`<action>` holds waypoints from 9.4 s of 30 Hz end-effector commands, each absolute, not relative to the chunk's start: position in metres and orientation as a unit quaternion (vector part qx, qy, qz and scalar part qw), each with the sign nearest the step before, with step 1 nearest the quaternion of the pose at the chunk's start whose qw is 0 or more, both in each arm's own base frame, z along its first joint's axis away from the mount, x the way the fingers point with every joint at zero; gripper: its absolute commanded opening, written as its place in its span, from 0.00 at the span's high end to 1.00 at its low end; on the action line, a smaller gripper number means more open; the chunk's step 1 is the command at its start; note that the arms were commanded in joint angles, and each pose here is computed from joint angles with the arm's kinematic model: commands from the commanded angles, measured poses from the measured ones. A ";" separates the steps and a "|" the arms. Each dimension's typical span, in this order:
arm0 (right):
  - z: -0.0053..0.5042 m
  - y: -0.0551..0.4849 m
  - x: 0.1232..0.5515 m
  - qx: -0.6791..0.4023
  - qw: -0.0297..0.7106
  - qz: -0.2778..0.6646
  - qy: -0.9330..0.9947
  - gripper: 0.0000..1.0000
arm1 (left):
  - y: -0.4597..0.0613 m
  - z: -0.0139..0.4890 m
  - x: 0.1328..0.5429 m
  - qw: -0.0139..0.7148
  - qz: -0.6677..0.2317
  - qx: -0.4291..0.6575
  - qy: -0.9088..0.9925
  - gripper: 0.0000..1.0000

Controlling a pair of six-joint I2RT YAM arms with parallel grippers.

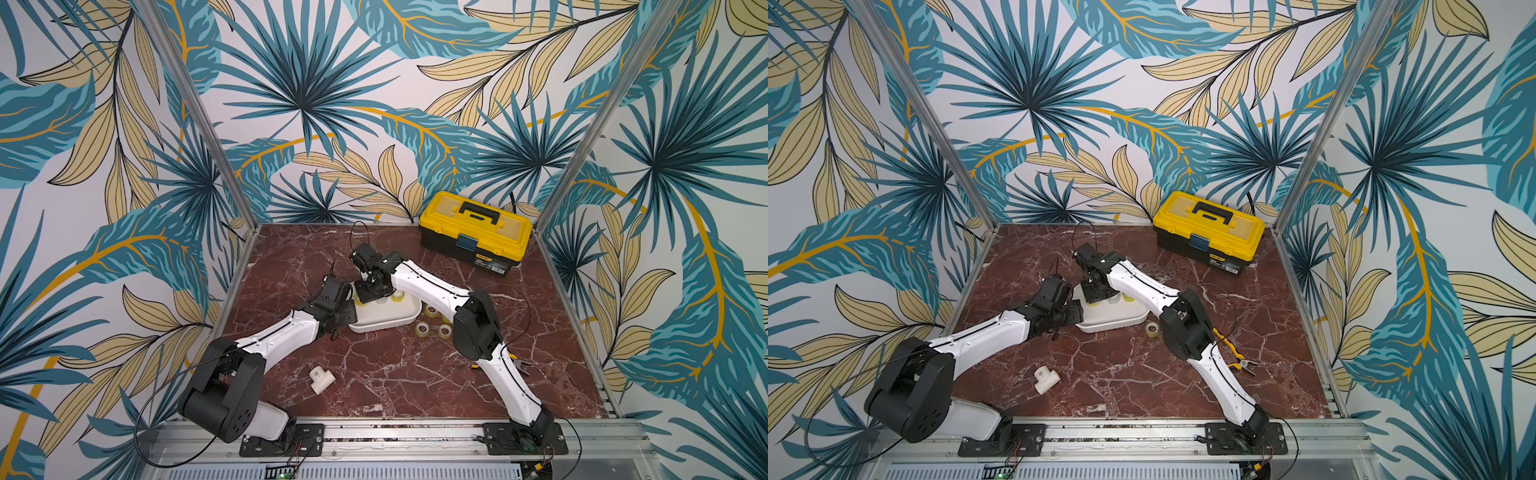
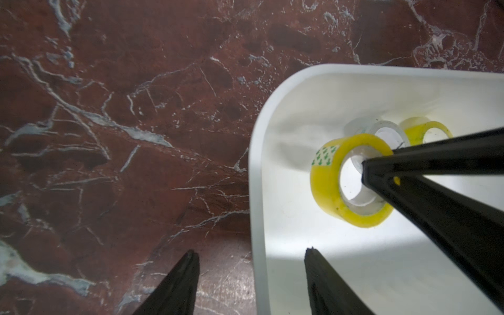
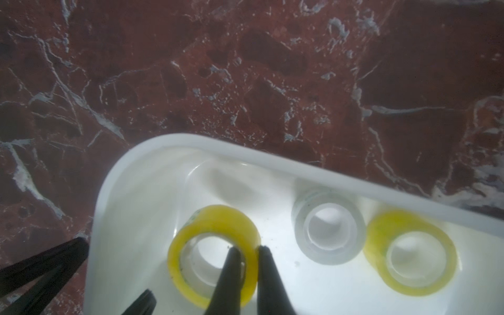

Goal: Put the transparent tape into the storage box
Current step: Place the tape in the storage box, then adjust the storage box at the center of the board, then pick up the tape at the center of the board, then place the tape in the storage box, then pick up the tape at the center of the board.

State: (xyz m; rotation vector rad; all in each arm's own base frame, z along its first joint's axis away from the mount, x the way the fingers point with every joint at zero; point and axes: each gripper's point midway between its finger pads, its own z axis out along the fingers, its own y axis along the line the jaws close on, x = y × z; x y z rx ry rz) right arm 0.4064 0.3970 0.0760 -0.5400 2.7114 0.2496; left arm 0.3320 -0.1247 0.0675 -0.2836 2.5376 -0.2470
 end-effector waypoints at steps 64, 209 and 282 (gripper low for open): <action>0.151 0.271 0.386 -0.115 0.245 -0.018 0.962 0.23 | -0.123 0.072 0.441 0.319 -0.059 -0.070 0.943 0.37; 0.045 0.416 0.422 -0.259 0.225 0.039 0.938 1.00 | -0.102 0.133 0.348 0.333 -0.076 -0.102 0.934 0.25; 0.118 0.184 0.362 -0.027 0.155 0.003 0.987 0.42 | -0.151 0.141 0.359 0.358 -0.138 -0.043 0.922 0.24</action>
